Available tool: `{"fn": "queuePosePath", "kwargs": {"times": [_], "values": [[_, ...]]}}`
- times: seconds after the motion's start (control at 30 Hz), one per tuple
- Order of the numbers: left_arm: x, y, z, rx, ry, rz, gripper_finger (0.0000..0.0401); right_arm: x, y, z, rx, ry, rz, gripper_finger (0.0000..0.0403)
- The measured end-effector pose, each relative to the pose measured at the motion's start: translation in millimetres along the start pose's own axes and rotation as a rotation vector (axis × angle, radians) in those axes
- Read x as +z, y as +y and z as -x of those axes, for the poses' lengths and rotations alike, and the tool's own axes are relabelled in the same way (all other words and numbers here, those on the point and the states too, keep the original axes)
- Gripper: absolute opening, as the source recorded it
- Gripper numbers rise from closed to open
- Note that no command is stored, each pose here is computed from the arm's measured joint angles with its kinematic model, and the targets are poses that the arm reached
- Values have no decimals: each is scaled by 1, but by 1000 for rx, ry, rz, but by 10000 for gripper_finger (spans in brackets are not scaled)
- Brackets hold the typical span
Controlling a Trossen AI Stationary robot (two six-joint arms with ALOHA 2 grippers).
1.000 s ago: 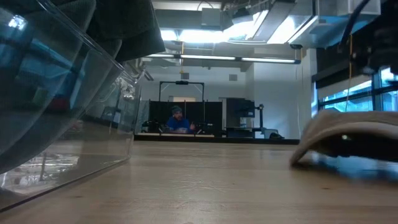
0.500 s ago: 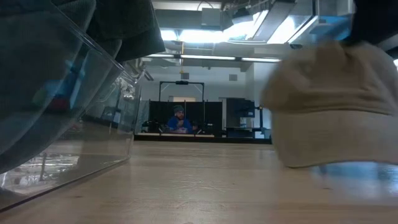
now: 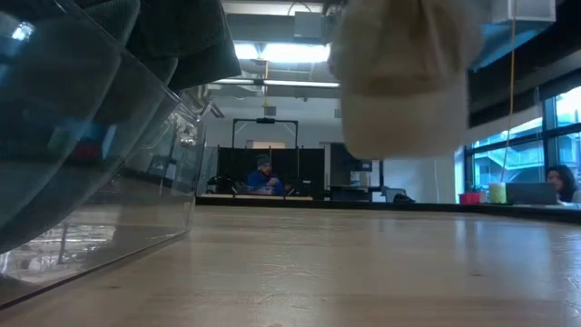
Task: Pick & Place hat
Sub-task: Put the brown cap into the left transparent bin
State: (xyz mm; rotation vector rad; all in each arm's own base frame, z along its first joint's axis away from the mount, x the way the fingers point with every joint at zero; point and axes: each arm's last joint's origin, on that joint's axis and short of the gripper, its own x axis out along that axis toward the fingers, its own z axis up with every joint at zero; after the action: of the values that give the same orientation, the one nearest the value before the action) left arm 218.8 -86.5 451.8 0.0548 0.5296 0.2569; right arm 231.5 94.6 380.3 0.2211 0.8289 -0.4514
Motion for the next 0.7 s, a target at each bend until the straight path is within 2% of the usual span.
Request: {"fn": "queuePosePath", "kwargs": {"times": [0.2,0.33,0.47,0.7], "values": [[12,0,-7,-18,-83,109,216,23,3,0,0,-29,92,0],[15,-2,-17,-59,-73,63,216,38,8,-2,1,-48,146,0],[15,0,-33,-1,-48,45,216,59,15,-2,6,-85,202,0],[18,17,-49,82,-30,78,214,95,30,-6,5,-149,312,0]]}}
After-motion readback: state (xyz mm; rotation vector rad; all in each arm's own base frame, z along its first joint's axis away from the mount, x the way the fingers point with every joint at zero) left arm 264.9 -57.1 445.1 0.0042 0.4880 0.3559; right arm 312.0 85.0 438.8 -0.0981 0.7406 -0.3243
